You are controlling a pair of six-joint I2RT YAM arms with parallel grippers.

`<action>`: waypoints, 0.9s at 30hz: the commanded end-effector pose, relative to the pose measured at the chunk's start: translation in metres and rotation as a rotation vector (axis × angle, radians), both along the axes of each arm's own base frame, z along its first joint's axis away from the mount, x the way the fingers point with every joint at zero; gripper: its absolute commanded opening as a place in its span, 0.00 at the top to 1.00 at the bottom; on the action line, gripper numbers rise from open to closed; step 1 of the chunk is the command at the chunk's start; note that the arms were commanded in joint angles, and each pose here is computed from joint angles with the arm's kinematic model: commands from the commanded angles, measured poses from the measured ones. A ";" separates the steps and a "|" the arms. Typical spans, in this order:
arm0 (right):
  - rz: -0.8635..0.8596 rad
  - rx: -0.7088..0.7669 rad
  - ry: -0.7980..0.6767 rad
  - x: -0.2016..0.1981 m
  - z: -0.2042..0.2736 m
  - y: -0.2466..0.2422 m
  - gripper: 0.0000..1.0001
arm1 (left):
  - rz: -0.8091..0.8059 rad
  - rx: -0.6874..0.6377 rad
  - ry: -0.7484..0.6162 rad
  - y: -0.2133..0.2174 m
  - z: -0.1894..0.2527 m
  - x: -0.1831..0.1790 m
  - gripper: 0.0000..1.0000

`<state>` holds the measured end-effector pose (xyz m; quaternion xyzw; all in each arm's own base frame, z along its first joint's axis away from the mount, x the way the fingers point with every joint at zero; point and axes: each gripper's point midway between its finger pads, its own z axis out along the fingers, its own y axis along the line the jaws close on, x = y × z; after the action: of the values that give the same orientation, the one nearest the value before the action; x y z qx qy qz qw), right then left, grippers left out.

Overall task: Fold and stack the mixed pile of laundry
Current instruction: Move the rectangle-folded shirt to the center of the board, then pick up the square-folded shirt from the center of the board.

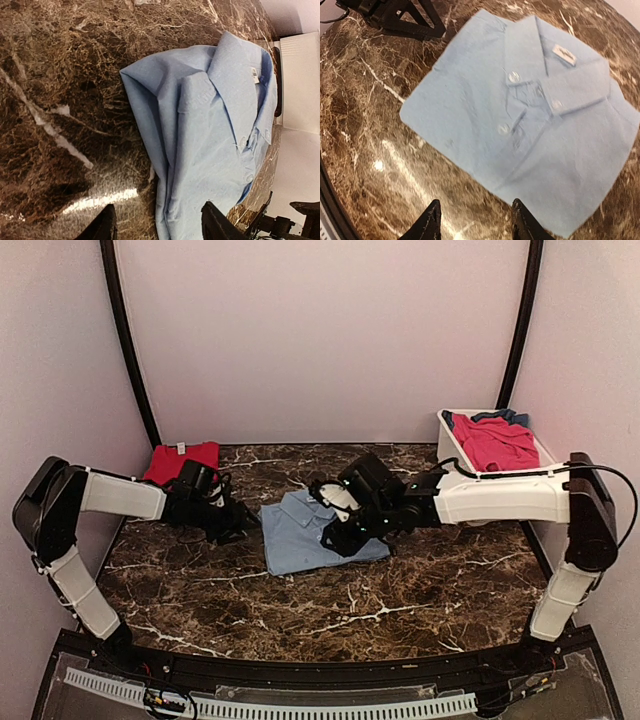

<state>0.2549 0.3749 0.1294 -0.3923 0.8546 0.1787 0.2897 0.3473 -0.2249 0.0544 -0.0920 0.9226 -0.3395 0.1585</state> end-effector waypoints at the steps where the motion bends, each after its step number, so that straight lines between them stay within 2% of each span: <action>1: 0.152 -0.039 -0.138 -0.001 -0.010 0.061 0.56 | 0.037 -0.035 -0.011 0.008 0.016 -0.012 0.41; 8: 0.336 -0.098 -0.231 -0.027 -0.033 0.120 0.57 | 0.055 -0.044 -0.016 0.013 0.017 -0.017 0.38; 15: 0.414 -0.161 -0.223 -0.034 -0.076 0.136 0.58 | 0.081 -0.060 -0.017 0.016 0.019 -0.020 0.37; 21: 0.388 -0.239 -0.262 -0.020 -0.099 0.137 0.60 | 0.087 -0.081 -0.020 0.015 0.018 -0.022 0.36; 24: 0.379 -0.267 -0.281 -0.015 -0.106 0.136 0.64 | 0.088 -0.086 -0.021 0.015 0.018 -0.023 0.36; 27: 0.356 -0.315 -0.311 -0.008 -0.113 0.130 0.76 | 0.090 -0.086 -0.026 0.015 0.018 -0.023 0.36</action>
<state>0.2351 0.5085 0.0301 -0.5987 0.7359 0.0764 0.3070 0.3228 -0.2110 0.0607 -0.1361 0.9083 -0.3601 0.1638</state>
